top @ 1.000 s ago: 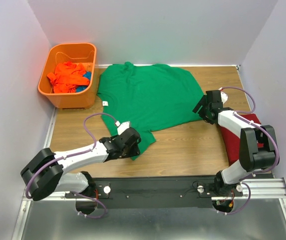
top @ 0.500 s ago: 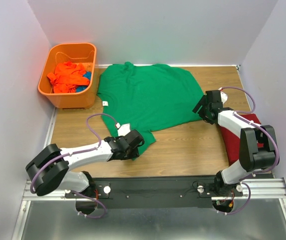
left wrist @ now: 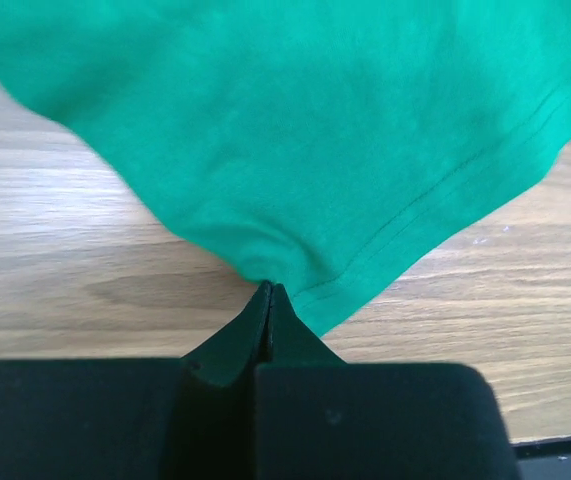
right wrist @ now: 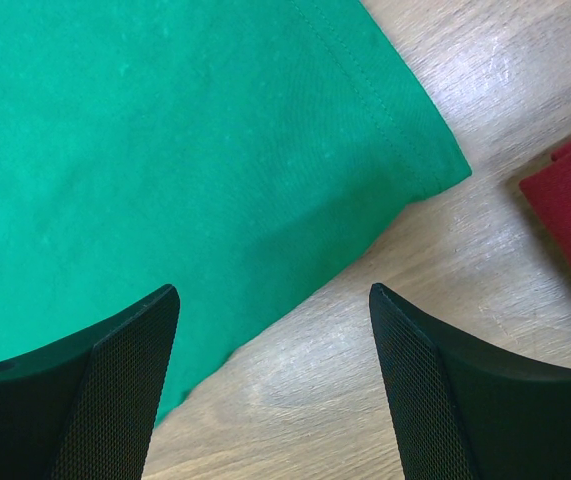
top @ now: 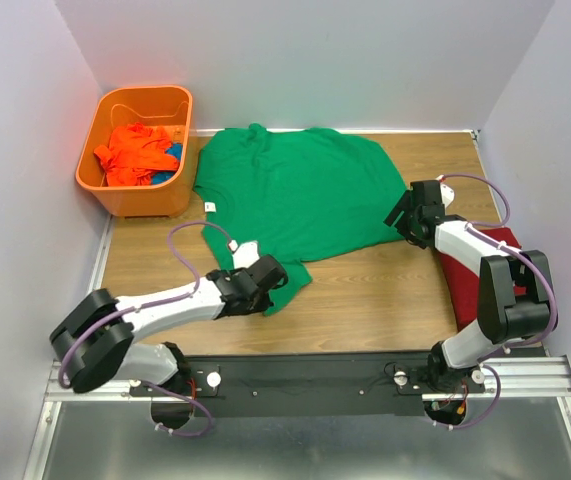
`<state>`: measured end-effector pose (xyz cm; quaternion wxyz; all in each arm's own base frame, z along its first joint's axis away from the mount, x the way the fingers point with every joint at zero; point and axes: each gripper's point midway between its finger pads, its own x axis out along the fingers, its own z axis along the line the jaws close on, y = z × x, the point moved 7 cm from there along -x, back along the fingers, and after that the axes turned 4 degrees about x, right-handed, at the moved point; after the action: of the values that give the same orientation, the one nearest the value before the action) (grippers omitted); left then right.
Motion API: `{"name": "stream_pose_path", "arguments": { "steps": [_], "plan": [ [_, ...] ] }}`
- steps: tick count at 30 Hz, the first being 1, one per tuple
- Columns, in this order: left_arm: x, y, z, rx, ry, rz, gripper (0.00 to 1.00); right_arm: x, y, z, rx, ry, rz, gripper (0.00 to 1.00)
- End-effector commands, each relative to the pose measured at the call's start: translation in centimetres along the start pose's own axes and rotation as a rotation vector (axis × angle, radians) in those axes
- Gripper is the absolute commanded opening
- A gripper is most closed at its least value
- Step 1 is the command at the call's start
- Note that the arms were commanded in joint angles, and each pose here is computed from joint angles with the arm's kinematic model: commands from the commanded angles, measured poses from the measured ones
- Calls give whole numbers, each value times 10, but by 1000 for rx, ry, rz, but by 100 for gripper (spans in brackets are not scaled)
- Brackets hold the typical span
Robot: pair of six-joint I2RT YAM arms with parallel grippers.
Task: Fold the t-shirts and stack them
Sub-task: Flatten the tshirt out
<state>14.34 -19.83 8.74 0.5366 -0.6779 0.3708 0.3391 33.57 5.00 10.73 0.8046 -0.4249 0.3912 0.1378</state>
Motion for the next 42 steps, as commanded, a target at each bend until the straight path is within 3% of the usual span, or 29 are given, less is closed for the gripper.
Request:
{"name": "stream_pose_path", "arguments": {
  "steps": [1,9,24,29,30,32,42],
  "plan": [
    [-24,-36,14,-76,-27,-145,0,-1,3,-6,24,24,0,83],
    [-59,-98,72,-274,-38,-373,0,-3,8,-15,36,56,-12,83],
    [-76,-150,109,-334,-101,-492,0,2,18,-31,28,125,-11,82],
    [-72,-157,113,-323,-85,-481,0,8,23,-28,27,106,29,73],
    [-71,-158,114,-323,-85,-480,0,10,25,-28,31,99,42,63],
    [-69,-157,114,-321,-84,-472,0,9,29,-24,39,67,67,54],
    [-66,-155,113,-324,-64,-460,0,-6,48,-37,63,34,112,53]
  ]
}}
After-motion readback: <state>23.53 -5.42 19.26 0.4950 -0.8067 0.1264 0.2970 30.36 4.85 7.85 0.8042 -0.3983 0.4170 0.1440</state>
